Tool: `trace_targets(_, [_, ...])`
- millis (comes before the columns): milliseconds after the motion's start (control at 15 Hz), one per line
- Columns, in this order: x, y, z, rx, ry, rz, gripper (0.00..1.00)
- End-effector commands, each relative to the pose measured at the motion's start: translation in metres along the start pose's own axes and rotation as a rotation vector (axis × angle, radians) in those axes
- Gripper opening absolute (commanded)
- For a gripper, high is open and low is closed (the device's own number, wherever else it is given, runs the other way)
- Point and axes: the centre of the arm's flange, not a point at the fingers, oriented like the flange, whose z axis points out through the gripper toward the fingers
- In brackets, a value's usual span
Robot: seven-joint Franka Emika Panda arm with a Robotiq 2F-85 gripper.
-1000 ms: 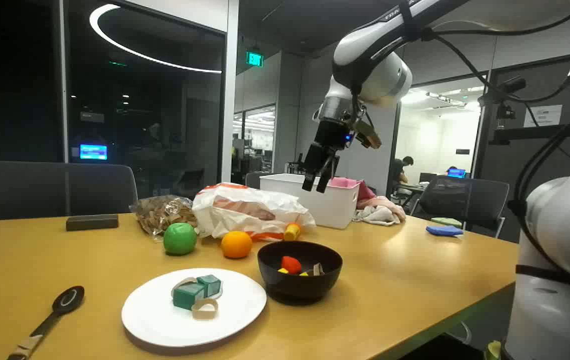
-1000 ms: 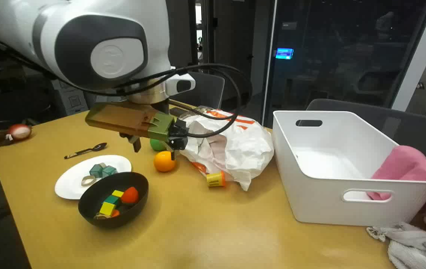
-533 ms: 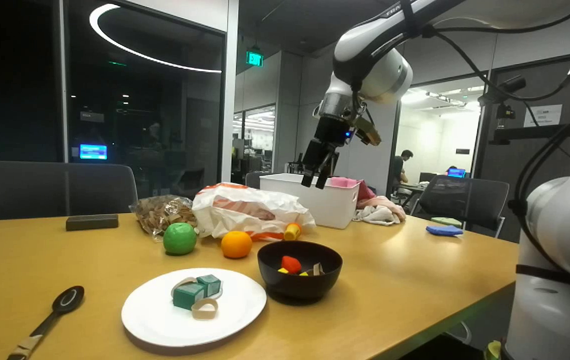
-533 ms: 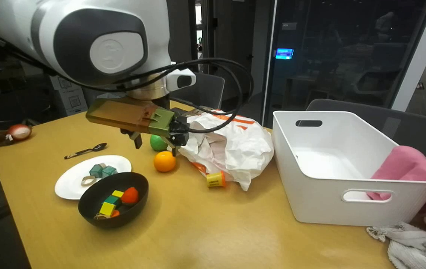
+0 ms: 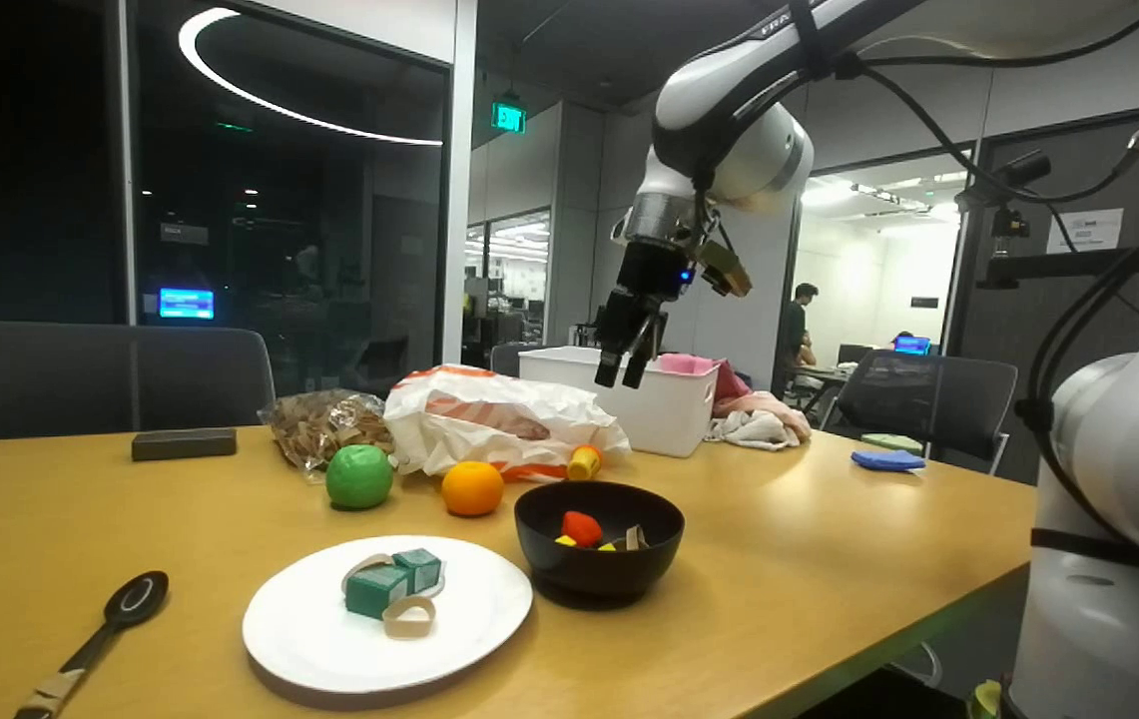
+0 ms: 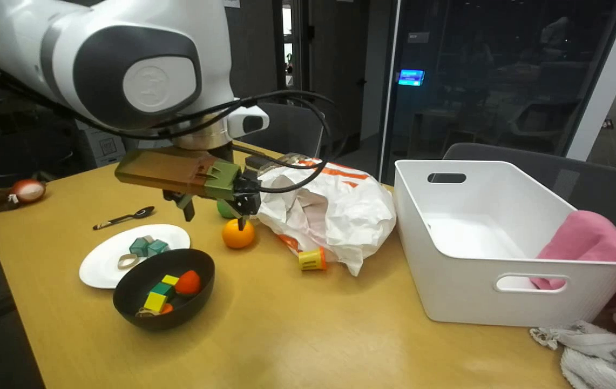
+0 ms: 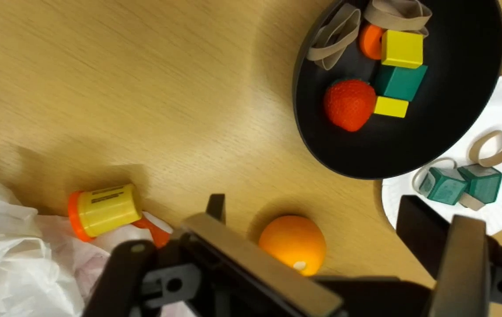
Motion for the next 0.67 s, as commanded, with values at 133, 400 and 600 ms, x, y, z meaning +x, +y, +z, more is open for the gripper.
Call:
trace_targets(133, [0.009,-0.054,0.014,0.000,-0.038,-0.127,1.00])
trace_targets(400, [0.017,-0.093,0.028,0.000,-0.074,-0.235,1.00])
trace_targets(600, [0.020,-0.110,0.043,-0.004,-0.114,-0.306,1.00])
